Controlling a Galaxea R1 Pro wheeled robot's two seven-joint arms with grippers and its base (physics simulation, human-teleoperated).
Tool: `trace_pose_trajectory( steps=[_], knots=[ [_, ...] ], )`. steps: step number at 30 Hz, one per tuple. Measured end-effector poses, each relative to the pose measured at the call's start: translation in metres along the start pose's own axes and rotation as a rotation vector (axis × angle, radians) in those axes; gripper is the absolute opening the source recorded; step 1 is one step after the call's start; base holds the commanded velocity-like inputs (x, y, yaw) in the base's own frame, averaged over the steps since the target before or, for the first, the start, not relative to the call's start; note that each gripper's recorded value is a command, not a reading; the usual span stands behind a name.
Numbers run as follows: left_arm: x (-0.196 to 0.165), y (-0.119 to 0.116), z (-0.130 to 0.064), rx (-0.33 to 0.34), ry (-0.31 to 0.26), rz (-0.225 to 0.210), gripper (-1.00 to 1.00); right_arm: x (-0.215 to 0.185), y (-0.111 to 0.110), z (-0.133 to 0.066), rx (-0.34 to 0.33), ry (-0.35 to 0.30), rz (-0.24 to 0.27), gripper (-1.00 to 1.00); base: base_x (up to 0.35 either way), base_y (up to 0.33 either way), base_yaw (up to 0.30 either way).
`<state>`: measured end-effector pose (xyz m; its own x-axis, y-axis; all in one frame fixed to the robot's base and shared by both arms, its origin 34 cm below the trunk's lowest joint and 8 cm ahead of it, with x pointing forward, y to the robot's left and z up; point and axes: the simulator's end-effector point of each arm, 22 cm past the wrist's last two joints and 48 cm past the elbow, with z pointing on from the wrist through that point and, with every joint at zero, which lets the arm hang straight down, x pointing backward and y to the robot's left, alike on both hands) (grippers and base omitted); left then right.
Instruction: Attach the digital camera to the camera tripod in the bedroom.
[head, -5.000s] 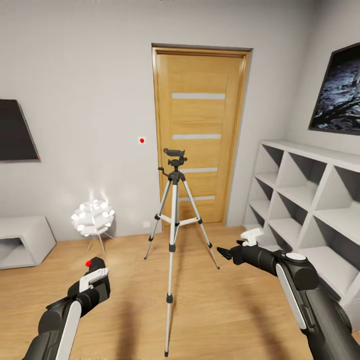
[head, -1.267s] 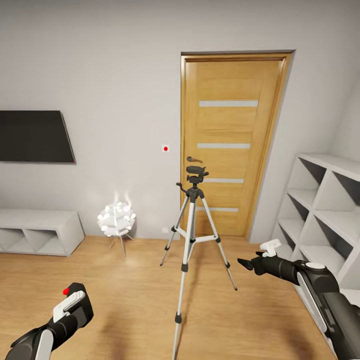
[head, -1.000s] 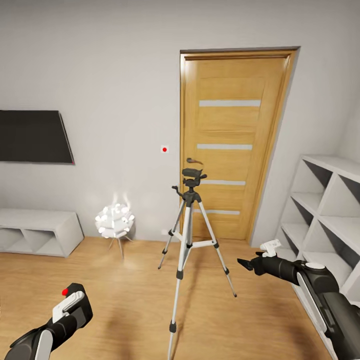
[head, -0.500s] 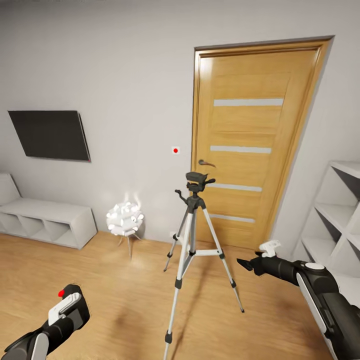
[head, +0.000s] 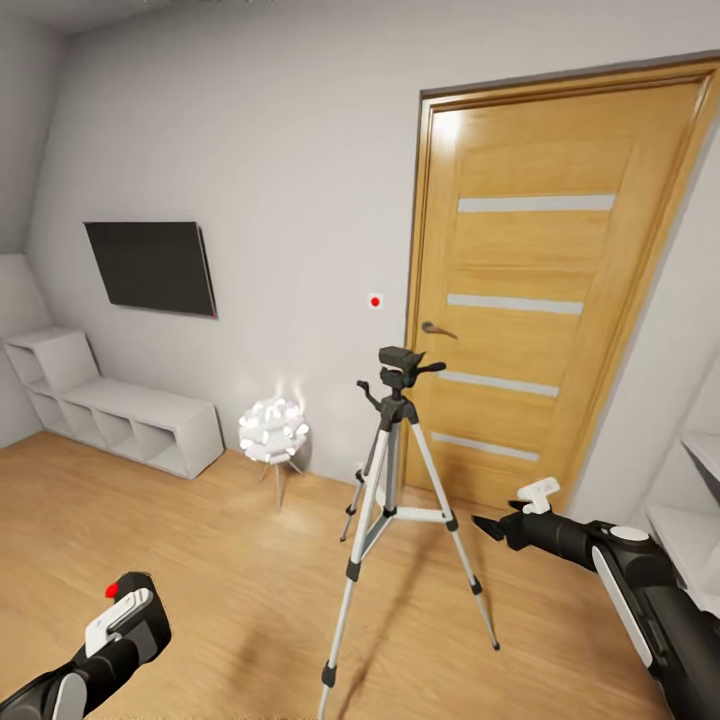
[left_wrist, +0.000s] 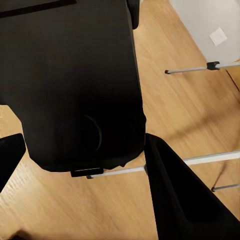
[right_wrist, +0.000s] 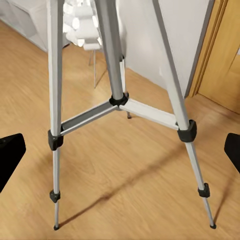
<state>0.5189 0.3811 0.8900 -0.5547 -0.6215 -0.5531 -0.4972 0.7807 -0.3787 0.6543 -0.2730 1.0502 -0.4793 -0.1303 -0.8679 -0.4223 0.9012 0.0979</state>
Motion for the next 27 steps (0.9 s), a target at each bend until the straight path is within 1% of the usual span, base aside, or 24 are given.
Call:
trace_pose_trajectory(
  steps=[7,11,21,27],
  knots=[
    [-0.001,0.001,0.0,-0.003,0.0,0.001,-1.0,0.001,0.0,0.0,0.0,0.002,0.0,1.0,0.002,-0.065,0.182],
    [-0.001,0.002,0.0,-0.004,-0.001,0.001,-1.0,0.001,0.0,0.0,0.0,0.002,0.0,1.0,0.084,-0.142,0.146],
    [-0.001,0.002,0.0,-0.004,-0.001,0.0,-1.0,0.007,-0.002,0.003,0.001,0.006,0.003,1.0,0.159,-0.246,0.047],
    [-0.001,0.002,0.0,-0.004,-0.001,0.0,-1.0,0.016,-0.009,0.011,-0.001,-0.027,-0.022,1.0,0.196,-0.273,0.006]
  ],
)
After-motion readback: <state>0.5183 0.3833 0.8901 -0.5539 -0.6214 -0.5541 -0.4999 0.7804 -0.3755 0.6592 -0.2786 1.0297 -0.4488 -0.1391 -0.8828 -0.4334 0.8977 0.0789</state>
